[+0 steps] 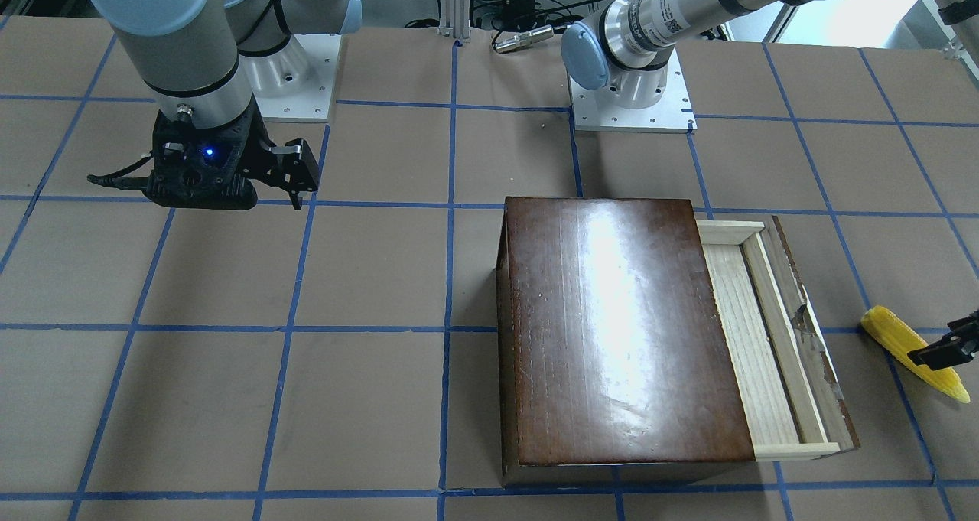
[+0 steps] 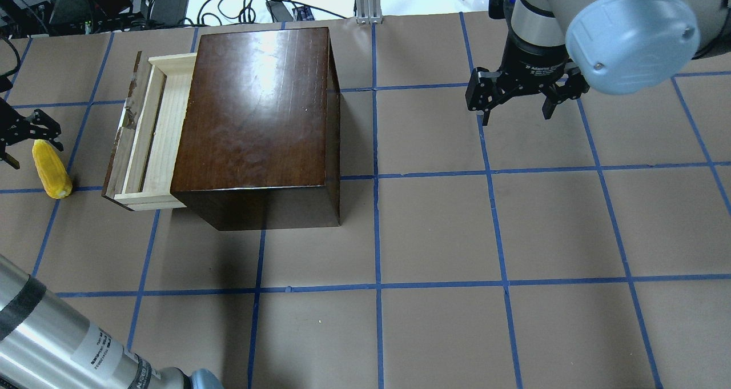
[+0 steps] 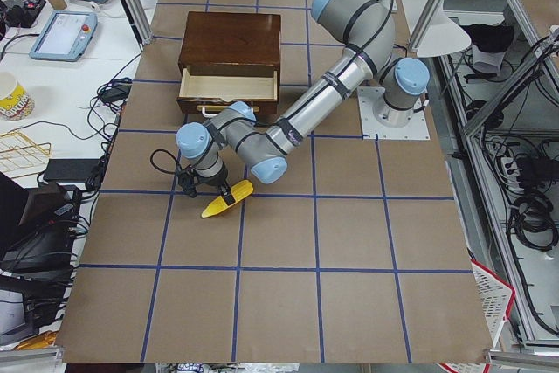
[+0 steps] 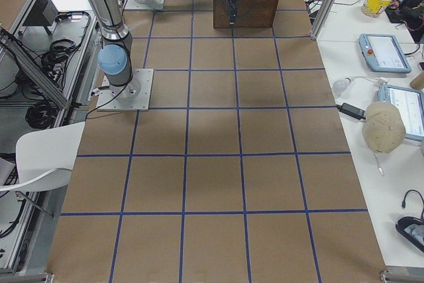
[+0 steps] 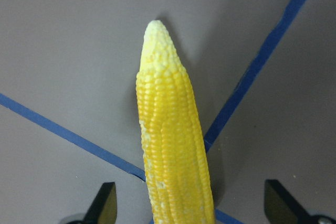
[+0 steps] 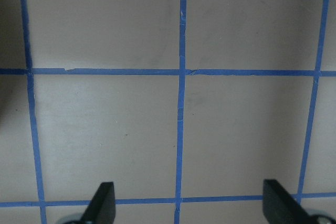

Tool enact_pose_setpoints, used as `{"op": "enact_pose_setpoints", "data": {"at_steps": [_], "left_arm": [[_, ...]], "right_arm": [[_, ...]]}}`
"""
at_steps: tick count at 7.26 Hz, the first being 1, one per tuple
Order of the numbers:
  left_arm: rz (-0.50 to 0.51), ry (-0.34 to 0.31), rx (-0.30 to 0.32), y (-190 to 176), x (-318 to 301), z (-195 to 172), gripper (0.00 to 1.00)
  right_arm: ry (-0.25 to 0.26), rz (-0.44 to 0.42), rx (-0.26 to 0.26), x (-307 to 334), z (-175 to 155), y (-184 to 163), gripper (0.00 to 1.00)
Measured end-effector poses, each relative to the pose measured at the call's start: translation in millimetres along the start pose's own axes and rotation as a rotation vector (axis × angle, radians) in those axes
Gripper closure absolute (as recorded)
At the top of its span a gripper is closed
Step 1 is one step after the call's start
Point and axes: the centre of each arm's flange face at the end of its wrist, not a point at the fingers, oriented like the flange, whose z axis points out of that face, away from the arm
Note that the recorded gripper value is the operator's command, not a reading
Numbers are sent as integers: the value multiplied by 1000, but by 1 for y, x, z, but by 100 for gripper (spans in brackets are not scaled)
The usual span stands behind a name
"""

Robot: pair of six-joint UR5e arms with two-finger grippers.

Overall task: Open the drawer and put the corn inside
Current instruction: 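Lower and grasp the yellow corn cob with the left gripper, then lift the corn and carry it over the open drawer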

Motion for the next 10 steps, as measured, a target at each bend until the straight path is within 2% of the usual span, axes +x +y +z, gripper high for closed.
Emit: {"op": "enact_pose_setpoints", "data": {"at_steps": [1, 2, 3, 4, 5, 6, 8, 10], "left_arm": [[3, -1, -5, -2, 0, 10, 1], [11, -1, -13, -4, 1, 19, 10], [19, -3, -22, -5, 1, 26, 33], [23, -9, -30, -5, 1, 31, 60], [24, -15, -37, -5, 0, 33, 81], [25, -15, -40, -4, 0, 33, 96], [26, -15, -27, -3, -1, 22, 100], [61, -16, 10, 0, 7, -9, 100]], "right_arm": [[0, 0, 0, 0, 0, 0, 0], [0, 0, 1, 0, 0, 0, 0], [0, 0, 1, 0, 0, 0, 0], [0, 0, 1, 0, 0, 0, 0], [0, 0, 0, 0, 0, 0, 0], [0, 0, 0, 0, 0, 0, 0], [0, 0, 1, 0, 0, 0, 0], [0, 0, 0, 0, 0, 0, 0]]}}
